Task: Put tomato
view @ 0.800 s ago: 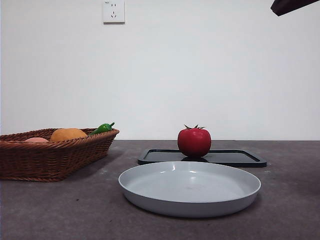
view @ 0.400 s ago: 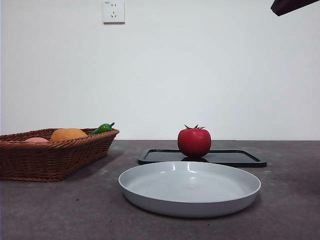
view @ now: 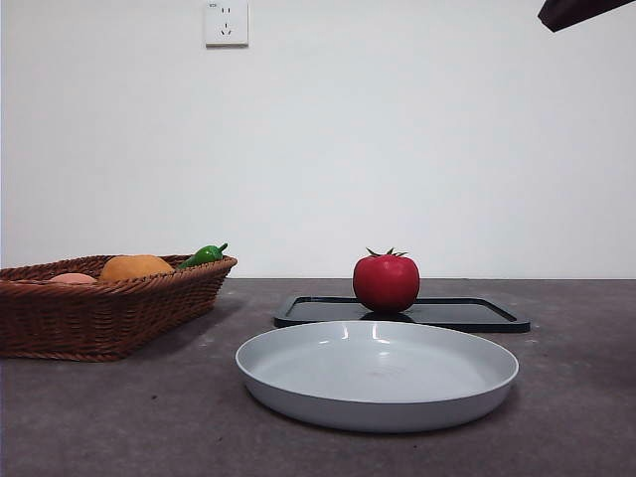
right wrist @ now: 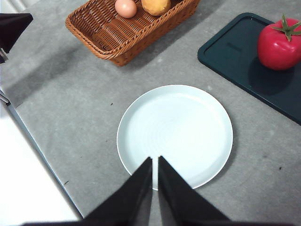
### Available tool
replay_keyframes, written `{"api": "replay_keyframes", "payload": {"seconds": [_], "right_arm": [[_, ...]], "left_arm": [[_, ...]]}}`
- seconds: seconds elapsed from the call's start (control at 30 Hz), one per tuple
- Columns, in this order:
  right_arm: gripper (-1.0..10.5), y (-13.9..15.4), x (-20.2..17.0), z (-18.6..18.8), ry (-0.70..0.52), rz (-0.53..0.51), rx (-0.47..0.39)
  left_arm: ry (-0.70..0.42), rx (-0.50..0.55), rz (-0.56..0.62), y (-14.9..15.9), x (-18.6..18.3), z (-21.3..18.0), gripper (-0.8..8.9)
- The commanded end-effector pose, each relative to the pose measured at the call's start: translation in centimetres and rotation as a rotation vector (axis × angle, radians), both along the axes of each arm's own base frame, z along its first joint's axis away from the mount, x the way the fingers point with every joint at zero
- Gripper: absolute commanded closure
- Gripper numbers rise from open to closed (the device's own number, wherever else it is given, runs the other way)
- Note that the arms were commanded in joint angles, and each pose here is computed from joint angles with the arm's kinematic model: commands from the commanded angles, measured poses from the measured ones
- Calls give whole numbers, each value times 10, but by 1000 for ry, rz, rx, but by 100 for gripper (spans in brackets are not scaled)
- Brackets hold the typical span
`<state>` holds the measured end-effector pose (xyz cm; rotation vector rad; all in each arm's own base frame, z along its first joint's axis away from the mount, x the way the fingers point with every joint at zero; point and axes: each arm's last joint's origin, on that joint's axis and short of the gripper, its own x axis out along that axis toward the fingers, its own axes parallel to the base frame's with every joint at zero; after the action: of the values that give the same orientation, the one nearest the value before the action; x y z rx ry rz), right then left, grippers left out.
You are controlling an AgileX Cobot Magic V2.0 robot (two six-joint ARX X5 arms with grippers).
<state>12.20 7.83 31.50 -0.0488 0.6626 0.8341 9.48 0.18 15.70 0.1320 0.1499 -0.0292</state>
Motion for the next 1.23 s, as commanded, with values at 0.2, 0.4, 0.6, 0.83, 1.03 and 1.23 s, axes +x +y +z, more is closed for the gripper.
{"api": "replay_keyframes", "payload": {"seconds": [0.2, 0.4, 0.6, 0.83, 1.03, 1.23], "right_arm": [[937, -25, -2, 17, -256, -170, 70], [936, -55, -13, -5, -469, -427, 97], [937, -73, -22, -52, -619, -633, 100], [937, -79, -29, -96, -679, -758, 83], [936, -80, -29, -123, -664, -792, 99], [937, -80, -26, -146, -611, -808, 123]], "left_arm": [[27, -10, 4, 0, 1, -8, 806], [27, -10, 4, 0, 1, -8, 806], [27, -10, 4, 0, 1, -8, 806], [27, -10, 4, 0, 1, -8, 806], [27, -10, 4, 0, 1, -8, 806], [27, -10, 4, 0, 1, -8, 806]]}}
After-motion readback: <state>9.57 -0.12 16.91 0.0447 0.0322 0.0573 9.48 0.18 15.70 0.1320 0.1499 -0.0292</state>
